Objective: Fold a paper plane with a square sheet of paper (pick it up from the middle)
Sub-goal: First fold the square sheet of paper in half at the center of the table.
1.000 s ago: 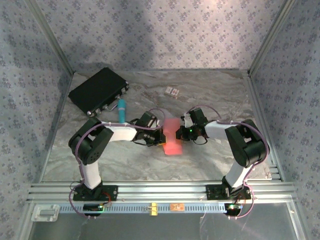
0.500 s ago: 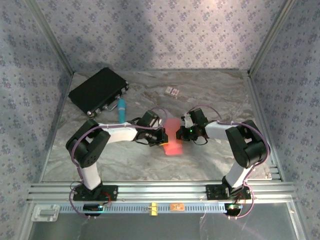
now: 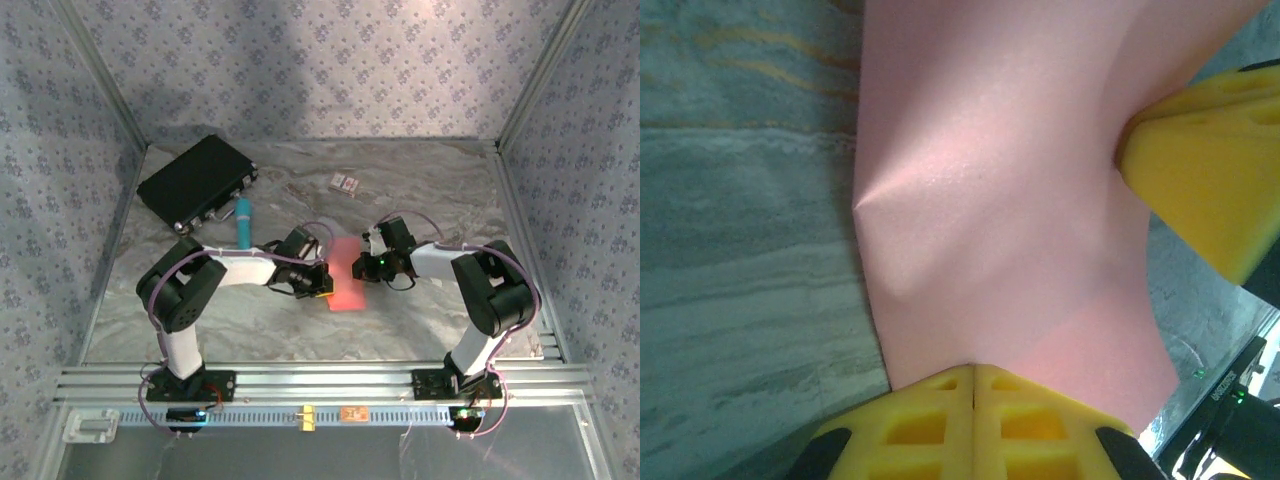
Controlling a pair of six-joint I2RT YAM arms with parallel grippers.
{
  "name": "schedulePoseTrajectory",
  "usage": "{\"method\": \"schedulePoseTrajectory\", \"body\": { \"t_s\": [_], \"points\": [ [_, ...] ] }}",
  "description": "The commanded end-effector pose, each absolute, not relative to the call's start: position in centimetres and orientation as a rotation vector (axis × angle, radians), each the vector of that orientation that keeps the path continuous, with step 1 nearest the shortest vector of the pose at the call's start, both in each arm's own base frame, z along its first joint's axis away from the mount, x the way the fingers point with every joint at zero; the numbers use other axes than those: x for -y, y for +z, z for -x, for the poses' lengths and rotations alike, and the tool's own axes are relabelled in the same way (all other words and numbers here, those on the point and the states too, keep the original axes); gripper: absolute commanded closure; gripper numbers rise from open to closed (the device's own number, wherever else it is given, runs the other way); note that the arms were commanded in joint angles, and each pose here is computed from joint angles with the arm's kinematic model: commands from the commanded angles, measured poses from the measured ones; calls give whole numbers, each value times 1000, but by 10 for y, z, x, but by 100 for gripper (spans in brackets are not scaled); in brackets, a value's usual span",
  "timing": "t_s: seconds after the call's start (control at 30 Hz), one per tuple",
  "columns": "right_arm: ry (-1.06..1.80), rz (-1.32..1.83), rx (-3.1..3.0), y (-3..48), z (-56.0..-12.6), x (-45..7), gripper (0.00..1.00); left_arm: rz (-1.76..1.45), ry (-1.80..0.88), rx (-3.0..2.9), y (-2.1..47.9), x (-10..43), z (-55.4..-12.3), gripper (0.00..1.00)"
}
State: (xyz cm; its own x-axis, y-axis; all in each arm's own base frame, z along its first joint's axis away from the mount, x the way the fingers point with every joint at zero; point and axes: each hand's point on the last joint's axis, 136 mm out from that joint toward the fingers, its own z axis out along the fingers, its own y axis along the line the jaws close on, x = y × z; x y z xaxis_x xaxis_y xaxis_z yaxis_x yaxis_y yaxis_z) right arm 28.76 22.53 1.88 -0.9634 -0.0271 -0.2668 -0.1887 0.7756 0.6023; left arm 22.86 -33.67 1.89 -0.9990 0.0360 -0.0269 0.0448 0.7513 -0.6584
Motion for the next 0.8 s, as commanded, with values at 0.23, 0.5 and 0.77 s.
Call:
{"method": "schedulePoseTrajectory", "body": {
  "t_s": [0.23, 0.5, 0.77],
  "points": [
    [797, 81, -2899, -15, -258, -198, 100, -87, -1145, -2857, 55, 345, -228, 95],
    [788, 72, -2900, -16, -258, -196, 100, -93, -1182, -2924, 31, 349, -215, 95],
    [789, 72, -2904, -17, -257, -197, 100, -67, -1042, -3041, -13, 322, -195, 99]
  ]
}}
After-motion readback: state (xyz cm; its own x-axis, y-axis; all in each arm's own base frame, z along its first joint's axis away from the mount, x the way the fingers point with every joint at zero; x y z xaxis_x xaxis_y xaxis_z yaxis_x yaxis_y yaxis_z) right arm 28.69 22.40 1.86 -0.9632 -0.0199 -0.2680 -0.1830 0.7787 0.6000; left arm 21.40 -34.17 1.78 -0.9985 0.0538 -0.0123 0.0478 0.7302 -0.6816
